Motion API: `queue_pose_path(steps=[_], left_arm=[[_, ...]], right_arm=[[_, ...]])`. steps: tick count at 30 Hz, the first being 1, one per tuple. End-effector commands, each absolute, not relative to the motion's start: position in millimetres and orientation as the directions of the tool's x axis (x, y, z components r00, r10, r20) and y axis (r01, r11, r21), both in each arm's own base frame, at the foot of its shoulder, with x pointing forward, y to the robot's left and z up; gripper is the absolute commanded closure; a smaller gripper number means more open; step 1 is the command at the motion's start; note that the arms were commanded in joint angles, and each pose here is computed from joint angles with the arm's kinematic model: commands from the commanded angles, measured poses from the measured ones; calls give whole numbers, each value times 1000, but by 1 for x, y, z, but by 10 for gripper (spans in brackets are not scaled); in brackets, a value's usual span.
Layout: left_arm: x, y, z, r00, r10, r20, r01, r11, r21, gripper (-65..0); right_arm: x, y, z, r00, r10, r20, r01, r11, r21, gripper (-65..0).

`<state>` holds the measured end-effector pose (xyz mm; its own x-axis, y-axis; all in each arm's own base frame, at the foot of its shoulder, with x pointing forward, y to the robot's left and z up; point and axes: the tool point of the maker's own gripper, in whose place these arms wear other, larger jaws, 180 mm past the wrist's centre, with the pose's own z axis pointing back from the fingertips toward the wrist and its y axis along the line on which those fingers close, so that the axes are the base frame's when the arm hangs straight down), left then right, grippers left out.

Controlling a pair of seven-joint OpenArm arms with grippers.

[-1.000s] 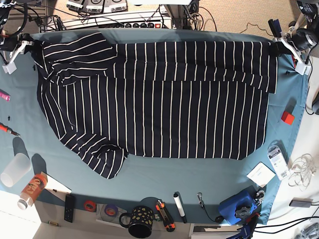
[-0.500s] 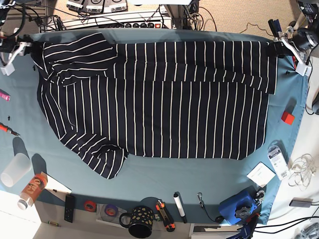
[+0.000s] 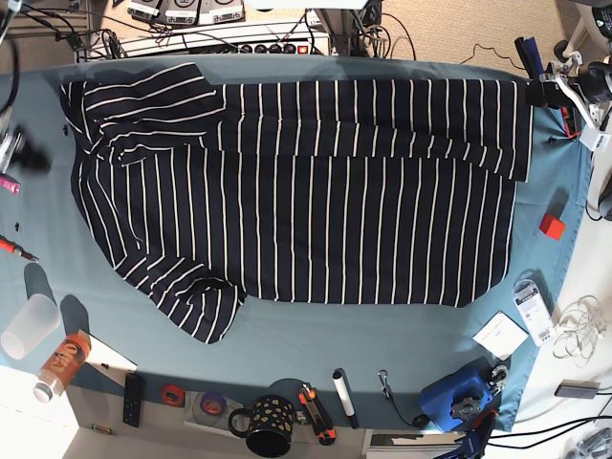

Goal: Layout the t-shirt on the table in an organized manner, then fold the t-shirt properly
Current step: 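Grasp the loose sleeve with the right gripper and lift it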

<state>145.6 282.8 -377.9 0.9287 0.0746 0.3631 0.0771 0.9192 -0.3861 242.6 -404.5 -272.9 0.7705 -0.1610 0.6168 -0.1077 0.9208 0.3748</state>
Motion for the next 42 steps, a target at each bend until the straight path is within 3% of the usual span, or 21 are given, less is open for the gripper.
queue_pose_path(steps=[1,10,20,25,37,38,42], left_arm=[[187,289,-345,841,74,536,142,926,-350,-256],[248,302,-310,723,54,689,166,954,-250,-256],[255,302,-304,706,56,706,172,954,-247,-256],[255,302,-304,706,56,706,171,954,-247,-256],[256,302,-303,702,58,710,173,953,-249,-256],[256,302,-303,702,59,710,173,953,-250,-256],[256,301,-302,699,62,712,176,951,-255,-256]], right_arm=[[260,-411,-244,714,-141,685,-140,931,338,-197],[324,-453,-200,589,3,808,-55,998,36,-197],[385,-383,-257,627,313,713,-270,946,-178,-197],[407,-362,-292,635,351,688,-210,936,-284,-196],[371,-370,-386,818,205,538,-127,976,-179,-195],[368,-371,-387,829,204,521,-127,975,-180,-183],[365,-369,-380,848,226,479,-143,969,-203,0]])
